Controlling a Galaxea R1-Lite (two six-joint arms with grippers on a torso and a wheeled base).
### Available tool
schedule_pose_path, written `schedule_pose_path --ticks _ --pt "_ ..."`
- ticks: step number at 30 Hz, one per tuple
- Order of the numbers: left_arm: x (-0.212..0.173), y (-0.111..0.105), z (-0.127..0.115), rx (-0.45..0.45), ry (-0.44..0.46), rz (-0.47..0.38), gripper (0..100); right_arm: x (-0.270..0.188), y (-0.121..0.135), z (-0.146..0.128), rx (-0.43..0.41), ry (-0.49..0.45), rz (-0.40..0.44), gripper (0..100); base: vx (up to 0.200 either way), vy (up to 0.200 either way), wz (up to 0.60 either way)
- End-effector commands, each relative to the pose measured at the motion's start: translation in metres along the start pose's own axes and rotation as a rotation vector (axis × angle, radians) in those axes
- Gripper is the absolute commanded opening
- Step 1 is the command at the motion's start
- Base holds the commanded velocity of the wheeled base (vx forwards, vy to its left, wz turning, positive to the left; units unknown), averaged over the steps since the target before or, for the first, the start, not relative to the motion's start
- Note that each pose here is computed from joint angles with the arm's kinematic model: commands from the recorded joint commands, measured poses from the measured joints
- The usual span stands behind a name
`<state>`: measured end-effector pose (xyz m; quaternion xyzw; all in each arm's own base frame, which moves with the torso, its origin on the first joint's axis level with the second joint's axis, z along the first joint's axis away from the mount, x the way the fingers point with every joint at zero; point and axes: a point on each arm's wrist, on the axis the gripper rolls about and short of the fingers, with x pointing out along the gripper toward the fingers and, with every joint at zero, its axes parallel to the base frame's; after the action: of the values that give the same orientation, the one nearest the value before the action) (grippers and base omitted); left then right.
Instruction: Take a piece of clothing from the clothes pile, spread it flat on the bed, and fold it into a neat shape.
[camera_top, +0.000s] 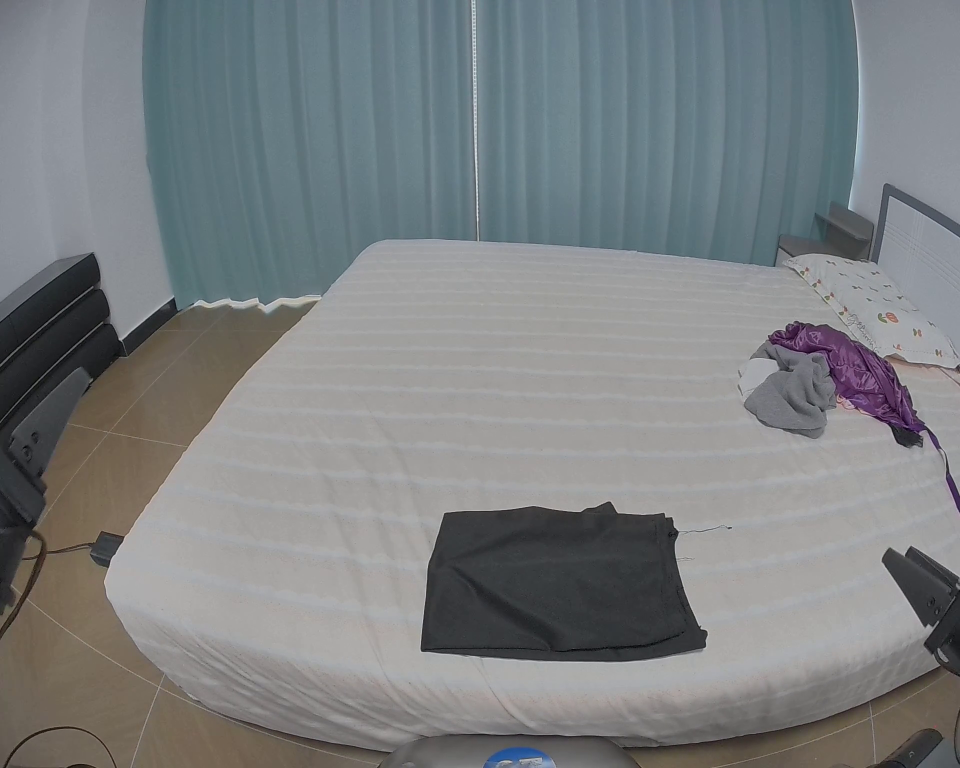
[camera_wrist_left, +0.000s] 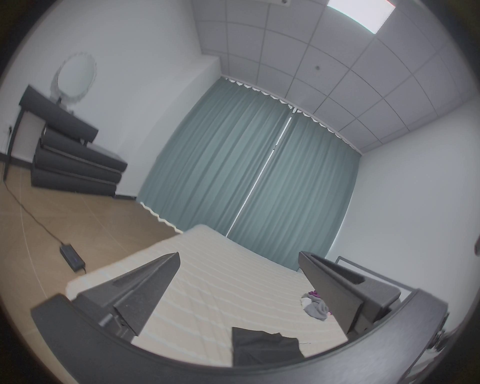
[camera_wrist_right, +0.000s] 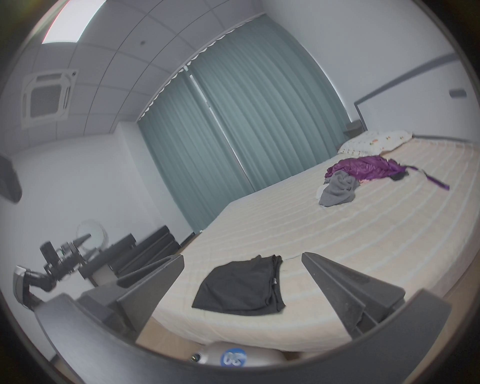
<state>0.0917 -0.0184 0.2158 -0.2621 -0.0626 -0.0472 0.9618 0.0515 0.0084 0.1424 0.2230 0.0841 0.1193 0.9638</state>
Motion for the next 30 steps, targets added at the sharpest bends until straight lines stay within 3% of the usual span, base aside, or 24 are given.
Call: schedule_pose_path --ticks 1,3,7,14,20,23,25,26,27,28,30 --pt "-0.118 0.020 0.006 0.252 -0.268 0.062 100 -0.098 0.015 -0.006 -0.344 -0.163 0.072 100 0.000 0.000 0.00" --pt "-0.127 0.021 0.004 0.287 -0.300 0.091 100 -0.100 0.016 -0.003 -0.357 -0.185 0.047 100 0.000 0.000 0.00" --pt "-0.146 0.022 -0.003 0.365 -0.367 0.117 100 -0.100 0.013 -0.001 -0.432 -0.233 -0.133 100 0.000 0.000 0.00" --pt "-0.156 0.022 -0.009 0.422 -0.404 0.114 100 -0.107 0.013 0.008 -0.433 -0.292 -0.353 100 0.000 0.000 0.00" --pt "-0.156 0.028 -0.022 0.484 -0.358 0.103 100 -0.121 0.018 0.006 -0.435 -0.214 -0.471 100 0.000 0.000 0.00" --pt "-0.152 0.032 -0.029 0.483 -0.329 0.090 100 -0.124 0.016 -0.006 -0.433 -0.210 -0.492 100 0.000 0.000 0.00" --pt "-0.147 0.038 -0.040 0.493 -0.288 0.084 100 -0.128 0.018 -0.016 -0.435 -0.230 -0.392 100 0.000 0.000 0.00" --pt "-0.147 0.038 -0.040 0.493 -0.288 0.084 100 -0.128 0.018 -0.016 -0.435 -0.230 -0.392 100 0.000 0.000 0.00" --pt "-0.143 0.042 -0.047 0.500 -0.268 0.050 100 -0.126 0.020 -0.015 -0.423 -0.238 -0.320 100 0.000 0.000 0.00" --pt "-0.143 0.042 -0.047 0.500 -0.268 0.050 100 -0.126 0.020 -0.015 -0.423 -0.238 -0.320 100 0.000 0.000 0.00" --pt "-0.138 0.049 -0.061 0.511 -0.265 0.013 100 -0.124 0.021 -0.010 -0.370 -0.324 -0.276 100 0.000 0.000 0.00"
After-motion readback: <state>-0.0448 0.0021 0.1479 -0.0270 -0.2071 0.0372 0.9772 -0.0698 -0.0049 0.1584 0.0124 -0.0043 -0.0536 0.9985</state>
